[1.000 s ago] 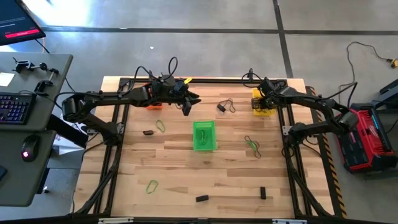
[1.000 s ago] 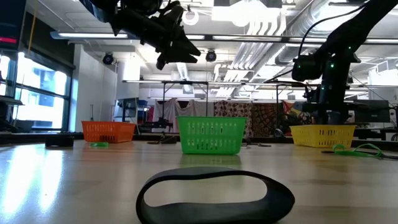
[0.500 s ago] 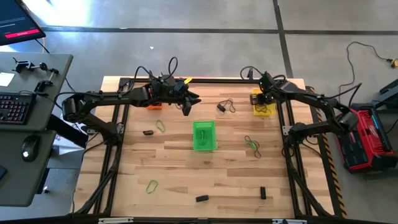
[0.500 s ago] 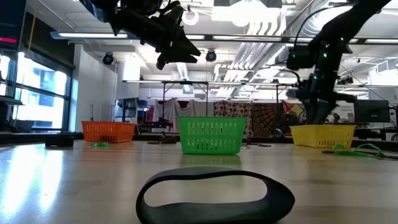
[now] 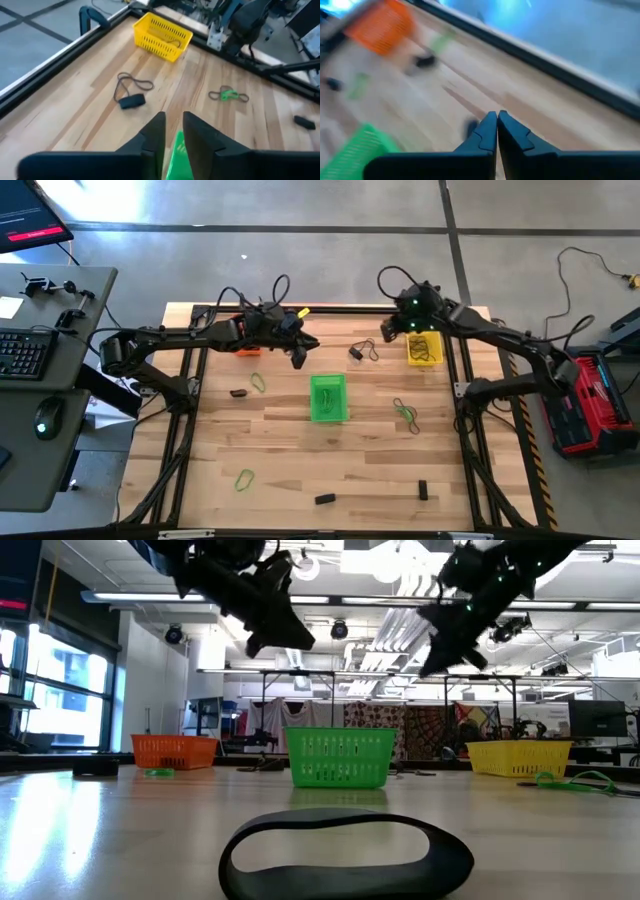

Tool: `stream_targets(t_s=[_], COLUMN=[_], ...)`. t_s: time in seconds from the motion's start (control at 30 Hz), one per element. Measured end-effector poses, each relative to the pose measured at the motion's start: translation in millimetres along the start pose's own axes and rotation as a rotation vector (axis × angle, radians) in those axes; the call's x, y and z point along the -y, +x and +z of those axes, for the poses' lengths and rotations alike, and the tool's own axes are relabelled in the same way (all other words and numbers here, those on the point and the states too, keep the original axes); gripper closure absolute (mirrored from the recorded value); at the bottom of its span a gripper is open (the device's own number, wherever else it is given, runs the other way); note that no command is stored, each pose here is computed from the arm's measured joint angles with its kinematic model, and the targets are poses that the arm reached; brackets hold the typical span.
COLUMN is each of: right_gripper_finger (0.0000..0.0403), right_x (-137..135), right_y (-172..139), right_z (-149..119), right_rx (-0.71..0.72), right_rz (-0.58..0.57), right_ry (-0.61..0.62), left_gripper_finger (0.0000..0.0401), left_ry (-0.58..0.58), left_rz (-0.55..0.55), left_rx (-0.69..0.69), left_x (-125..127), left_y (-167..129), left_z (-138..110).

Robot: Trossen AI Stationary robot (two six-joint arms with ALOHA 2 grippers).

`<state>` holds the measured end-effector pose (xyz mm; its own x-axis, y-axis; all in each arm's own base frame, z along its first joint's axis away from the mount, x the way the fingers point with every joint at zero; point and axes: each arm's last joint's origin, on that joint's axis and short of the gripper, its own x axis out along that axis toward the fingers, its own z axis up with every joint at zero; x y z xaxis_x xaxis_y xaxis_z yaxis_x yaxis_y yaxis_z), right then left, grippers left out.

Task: Sort rubber bands into baskets
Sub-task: Put the green rubber band into the green bin

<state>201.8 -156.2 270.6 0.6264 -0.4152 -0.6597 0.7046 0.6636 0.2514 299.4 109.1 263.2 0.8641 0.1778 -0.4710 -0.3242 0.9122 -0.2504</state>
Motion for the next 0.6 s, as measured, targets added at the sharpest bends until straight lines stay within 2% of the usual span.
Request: stream_targets(t_s=[0.1,0.23,0.47,0.6], right_gripper_finger=[0.0401,0.0402,0.0402,0.0403], right_x=[-16.4,-33.0,-56.2,-65.0], right_y=[-3.6,-3.9,-5.6,-7.9], right_z=[4.0,1.2,-8.0,-3.6], right_rx=[0.096,0.115,0.097,0.164], right_rz=[0.078,0.152,0.229,0.279], right_ry=[-0.064,-0.109,-0.163,-0.14], left_gripper_finger=[0.0373,0.0397,0.0401,0.0401], left_ry=[0.014,0.011,-0.162,-0.25], left_rz=[0.031,0.088,0.191,0.261], left_rx=[-0.017,-0.042,-0.103,-0.181], left_x=[-1.3,-5.0,-25.9,-45.0], left_y=[0.0,-0.5,-4.7,-10.7], left_z=[-2.1,-4.9,-9.9,-16.5])
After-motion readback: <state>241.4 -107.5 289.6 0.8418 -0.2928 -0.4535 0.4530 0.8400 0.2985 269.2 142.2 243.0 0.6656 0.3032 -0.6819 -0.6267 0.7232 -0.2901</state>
